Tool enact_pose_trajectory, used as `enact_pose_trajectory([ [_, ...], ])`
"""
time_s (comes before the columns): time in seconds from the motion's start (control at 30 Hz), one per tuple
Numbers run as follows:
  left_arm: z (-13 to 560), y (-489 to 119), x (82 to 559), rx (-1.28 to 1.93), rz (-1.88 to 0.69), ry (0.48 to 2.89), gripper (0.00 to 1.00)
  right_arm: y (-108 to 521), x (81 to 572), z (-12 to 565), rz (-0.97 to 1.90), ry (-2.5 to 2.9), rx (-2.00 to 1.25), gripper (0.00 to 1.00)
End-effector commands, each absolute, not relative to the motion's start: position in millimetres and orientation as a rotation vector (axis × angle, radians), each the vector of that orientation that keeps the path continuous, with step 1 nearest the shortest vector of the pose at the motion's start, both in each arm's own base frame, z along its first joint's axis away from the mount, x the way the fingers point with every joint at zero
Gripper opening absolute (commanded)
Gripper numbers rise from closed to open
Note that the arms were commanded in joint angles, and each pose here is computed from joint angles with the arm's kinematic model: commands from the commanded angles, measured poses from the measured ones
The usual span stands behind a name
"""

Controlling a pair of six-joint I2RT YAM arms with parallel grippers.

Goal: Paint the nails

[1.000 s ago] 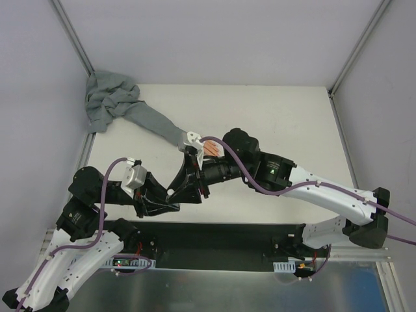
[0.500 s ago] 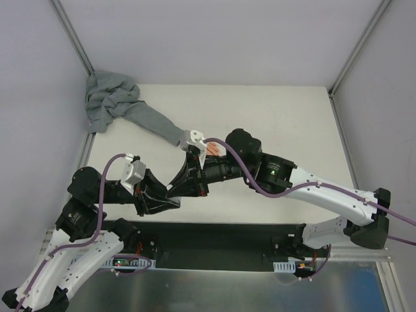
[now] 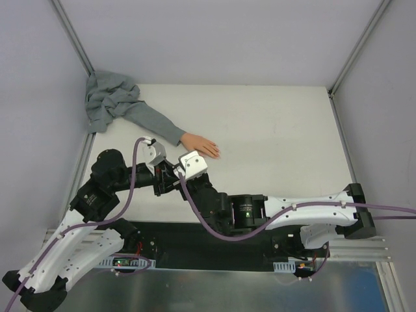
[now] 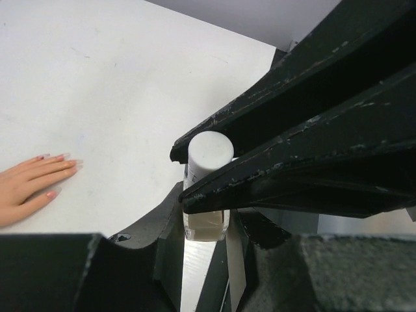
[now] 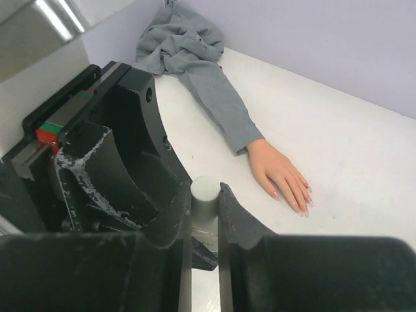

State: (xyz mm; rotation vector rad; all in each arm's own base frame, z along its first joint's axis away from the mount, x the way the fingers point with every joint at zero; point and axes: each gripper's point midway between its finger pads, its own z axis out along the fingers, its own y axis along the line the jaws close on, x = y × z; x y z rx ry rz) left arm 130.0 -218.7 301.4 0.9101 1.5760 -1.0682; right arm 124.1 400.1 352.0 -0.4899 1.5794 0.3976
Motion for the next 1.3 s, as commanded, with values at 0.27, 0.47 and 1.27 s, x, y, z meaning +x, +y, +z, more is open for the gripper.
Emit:
enact_pose_trajectory([
  [0.27, 329, -214, 92, 0.985, -1.176, 1.389, 0.00, 397, 58, 380, 0.950, 1.495, -1.076, 0.67],
  [0.47, 336, -210, 42, 1.147, -1.362, 1.287, 0.00, 388, 47, 388, 1.244, 1.452, -1.216, 0.73],
  [1.27, 346, -209, 30, 1.161, -1.422, 1.254, 0.00, 416, 31, 408, 1.543, 1.299, -1.318, 0.25],
])
